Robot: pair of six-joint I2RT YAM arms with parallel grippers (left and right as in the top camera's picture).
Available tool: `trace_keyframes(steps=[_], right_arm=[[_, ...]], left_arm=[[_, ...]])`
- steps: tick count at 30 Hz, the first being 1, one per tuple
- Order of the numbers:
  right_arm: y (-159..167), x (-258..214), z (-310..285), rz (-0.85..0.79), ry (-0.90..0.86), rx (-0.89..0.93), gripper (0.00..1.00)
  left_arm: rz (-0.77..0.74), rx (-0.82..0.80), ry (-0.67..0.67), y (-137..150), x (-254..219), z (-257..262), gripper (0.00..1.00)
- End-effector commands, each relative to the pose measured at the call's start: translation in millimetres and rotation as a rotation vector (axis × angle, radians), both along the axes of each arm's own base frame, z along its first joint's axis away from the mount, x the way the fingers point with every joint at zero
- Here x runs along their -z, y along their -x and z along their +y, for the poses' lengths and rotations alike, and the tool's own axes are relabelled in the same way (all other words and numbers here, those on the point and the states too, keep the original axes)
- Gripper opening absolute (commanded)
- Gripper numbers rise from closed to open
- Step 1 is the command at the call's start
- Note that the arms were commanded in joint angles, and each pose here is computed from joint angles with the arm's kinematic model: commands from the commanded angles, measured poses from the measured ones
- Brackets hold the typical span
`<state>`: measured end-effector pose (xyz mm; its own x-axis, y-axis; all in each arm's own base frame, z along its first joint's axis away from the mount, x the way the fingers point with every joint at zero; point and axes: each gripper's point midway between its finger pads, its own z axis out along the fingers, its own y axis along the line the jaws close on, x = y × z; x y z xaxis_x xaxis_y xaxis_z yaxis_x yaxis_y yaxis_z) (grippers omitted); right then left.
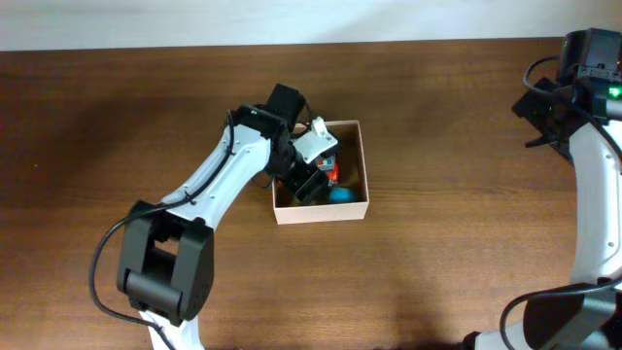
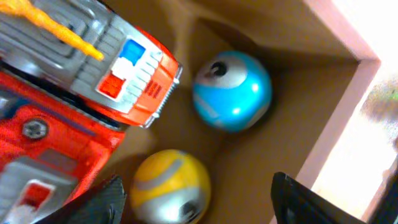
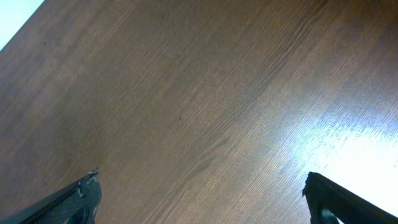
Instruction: Pack container
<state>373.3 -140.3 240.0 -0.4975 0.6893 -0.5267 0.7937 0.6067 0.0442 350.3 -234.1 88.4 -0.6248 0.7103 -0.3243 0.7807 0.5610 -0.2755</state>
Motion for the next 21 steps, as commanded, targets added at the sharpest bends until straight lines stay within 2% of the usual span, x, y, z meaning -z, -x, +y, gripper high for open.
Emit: trace_keyframes(steps=[1, 8, 11, 16, 21], right_arm=[[0, -13, -1, -0.036, 0.007, 0.01, 0.99], [0, -13, -1, -0.036, 0.007, 0.01, 0.99], [0, -13, -1, -0.036, 0.007, 0.01, 0.99], [0, -13, -1, -0.036, 0.007, 0.01, 0.99], [0, -13, -1, -0.036, 0.007, 0.01, 0.99]], left_arm=[[-0.064, -0.006, -0.003, -17, -21, 1, 0.74], [-0.196, -0.073, 0.014, -41, -85, 13, 0.72], [-0.262, -0.196, -0.077, -55, -98, 40, 0.72], [-0.311, -0.503, -0.277, -80, -96, 106, 0.72], [-0.264, -0.734, -0.265, -91, -93, 145, 0.72]])
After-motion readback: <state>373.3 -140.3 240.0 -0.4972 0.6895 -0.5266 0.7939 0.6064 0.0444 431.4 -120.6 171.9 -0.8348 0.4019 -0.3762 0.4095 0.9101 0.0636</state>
